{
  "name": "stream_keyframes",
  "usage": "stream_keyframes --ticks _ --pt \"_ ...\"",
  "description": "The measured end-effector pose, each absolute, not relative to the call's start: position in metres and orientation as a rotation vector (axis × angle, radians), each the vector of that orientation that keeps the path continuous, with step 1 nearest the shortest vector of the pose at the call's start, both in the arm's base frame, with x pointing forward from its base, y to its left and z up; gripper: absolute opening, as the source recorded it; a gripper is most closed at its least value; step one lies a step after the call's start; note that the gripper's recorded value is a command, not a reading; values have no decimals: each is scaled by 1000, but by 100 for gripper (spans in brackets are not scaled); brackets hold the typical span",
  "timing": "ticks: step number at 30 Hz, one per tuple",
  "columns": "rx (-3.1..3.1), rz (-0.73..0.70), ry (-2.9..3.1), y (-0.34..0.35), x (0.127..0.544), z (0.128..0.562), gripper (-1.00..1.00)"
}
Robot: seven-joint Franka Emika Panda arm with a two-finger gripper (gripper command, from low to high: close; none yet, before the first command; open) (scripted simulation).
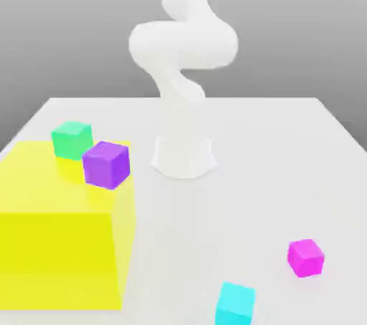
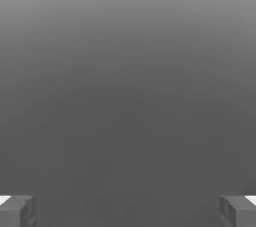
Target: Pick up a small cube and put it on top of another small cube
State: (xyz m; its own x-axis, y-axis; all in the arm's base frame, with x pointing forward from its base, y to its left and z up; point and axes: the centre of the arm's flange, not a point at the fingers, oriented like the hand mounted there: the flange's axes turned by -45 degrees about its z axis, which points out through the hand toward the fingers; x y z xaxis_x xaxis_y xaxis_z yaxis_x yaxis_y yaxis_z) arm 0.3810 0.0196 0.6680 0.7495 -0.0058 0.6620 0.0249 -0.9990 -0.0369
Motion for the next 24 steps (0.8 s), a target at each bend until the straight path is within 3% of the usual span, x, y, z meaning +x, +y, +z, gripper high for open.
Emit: stream_keyframes --ticks 5,11,16,24 --pt "-2923 -845 -88 69 432 572 0" --pt "-2966 -563 -167 133 453 450 0" --pt "-3016 -339 -234 181 440 348 0" --pt "-3113 -24 -350 229 376 197 0"
